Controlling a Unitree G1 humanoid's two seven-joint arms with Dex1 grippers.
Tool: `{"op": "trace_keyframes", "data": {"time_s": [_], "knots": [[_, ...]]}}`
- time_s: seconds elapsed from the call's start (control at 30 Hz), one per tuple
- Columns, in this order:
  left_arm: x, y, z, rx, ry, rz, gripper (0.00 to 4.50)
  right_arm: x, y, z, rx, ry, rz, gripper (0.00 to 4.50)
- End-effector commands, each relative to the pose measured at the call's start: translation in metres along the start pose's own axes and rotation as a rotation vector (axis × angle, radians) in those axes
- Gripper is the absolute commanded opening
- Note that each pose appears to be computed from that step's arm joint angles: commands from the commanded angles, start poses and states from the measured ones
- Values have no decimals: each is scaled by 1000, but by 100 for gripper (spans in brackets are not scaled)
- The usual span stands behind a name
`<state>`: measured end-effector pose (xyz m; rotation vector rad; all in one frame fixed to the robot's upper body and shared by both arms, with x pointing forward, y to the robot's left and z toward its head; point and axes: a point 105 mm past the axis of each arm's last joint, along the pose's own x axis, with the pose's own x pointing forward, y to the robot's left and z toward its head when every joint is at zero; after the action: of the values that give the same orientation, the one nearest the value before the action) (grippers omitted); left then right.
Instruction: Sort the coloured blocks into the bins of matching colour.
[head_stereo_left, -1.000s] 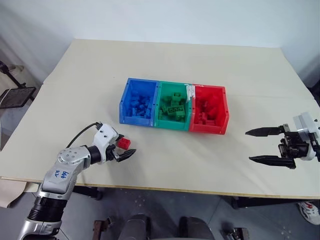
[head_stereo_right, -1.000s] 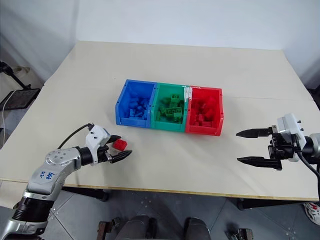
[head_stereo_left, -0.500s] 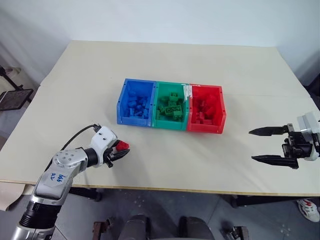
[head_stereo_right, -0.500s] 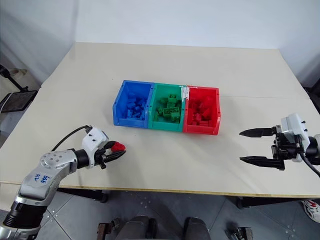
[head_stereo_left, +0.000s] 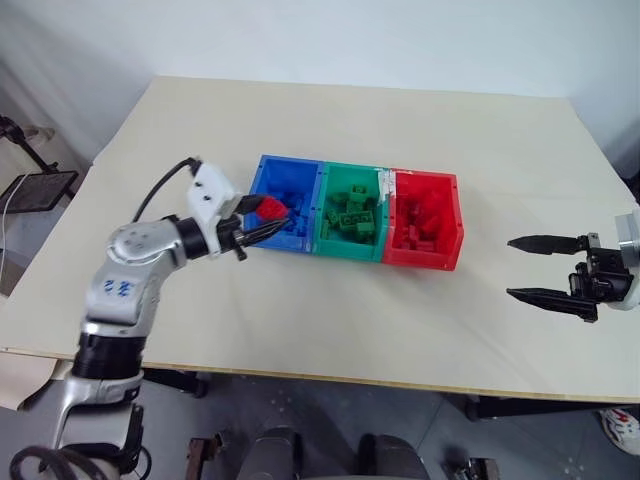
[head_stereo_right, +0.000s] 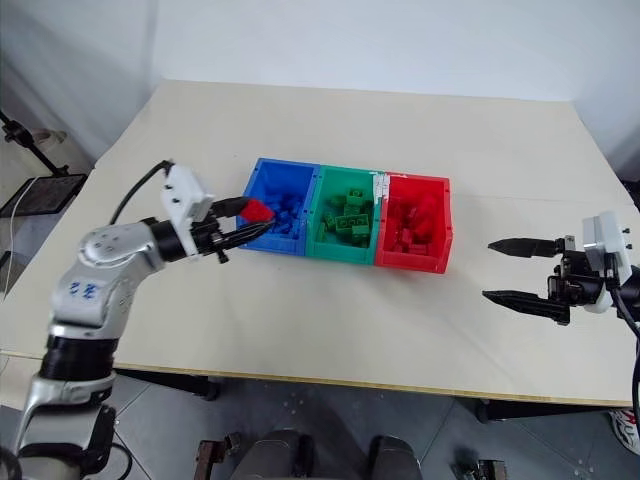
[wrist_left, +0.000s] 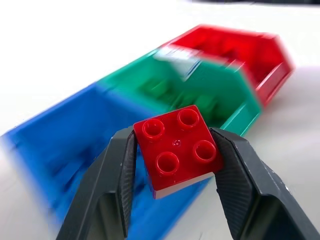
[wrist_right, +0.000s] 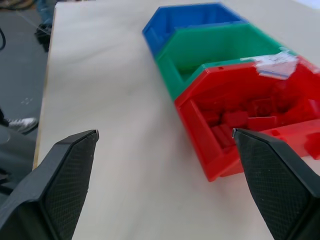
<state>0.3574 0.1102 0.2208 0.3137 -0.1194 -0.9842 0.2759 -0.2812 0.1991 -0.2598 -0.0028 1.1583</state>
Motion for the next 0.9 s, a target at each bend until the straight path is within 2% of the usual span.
{"op": "trace_keyframes", "data": {"time_s": [0.03, 0.13, 0.27, 0.43, 0.57, 0.63, 0.7, 0.83, 0.9], "knots": [[42, -9, 33, 56, -102, -123, 191, -12, 3, 8, -18, -41, -49, 450], [77, -23, 47, 50, -168, -227, 191, -19, 10, 1, -4, -32, -80, 450], [120, -37, 54, 20, -205, -295, 191, -19, 17, -1, 0, -46, -107, 450], [163, -54, 55, -9, -196, -295, 191, -20, 24, -2, 7, -58, -147, 450], [183, -63, 58, -27, -186, -254, 191, -21, 32, -4, 16, -61, -169, 450], [189, -65, 57, -26, -172, -221, 262, -20, 36, -4, 20, -64, -176, 450], [191, -64, 55, -9, -166, -194, 314, -20, 39, -4, 22, -64, -182, 450], [183, -59, 62, 42, -216, -211, 433, -21, 40, -3, 24, -60, -191, 450], [171, -50, 65, 67, -252, -241, 442, -22, 38, -2, 27, -55, -190, 450]]}}
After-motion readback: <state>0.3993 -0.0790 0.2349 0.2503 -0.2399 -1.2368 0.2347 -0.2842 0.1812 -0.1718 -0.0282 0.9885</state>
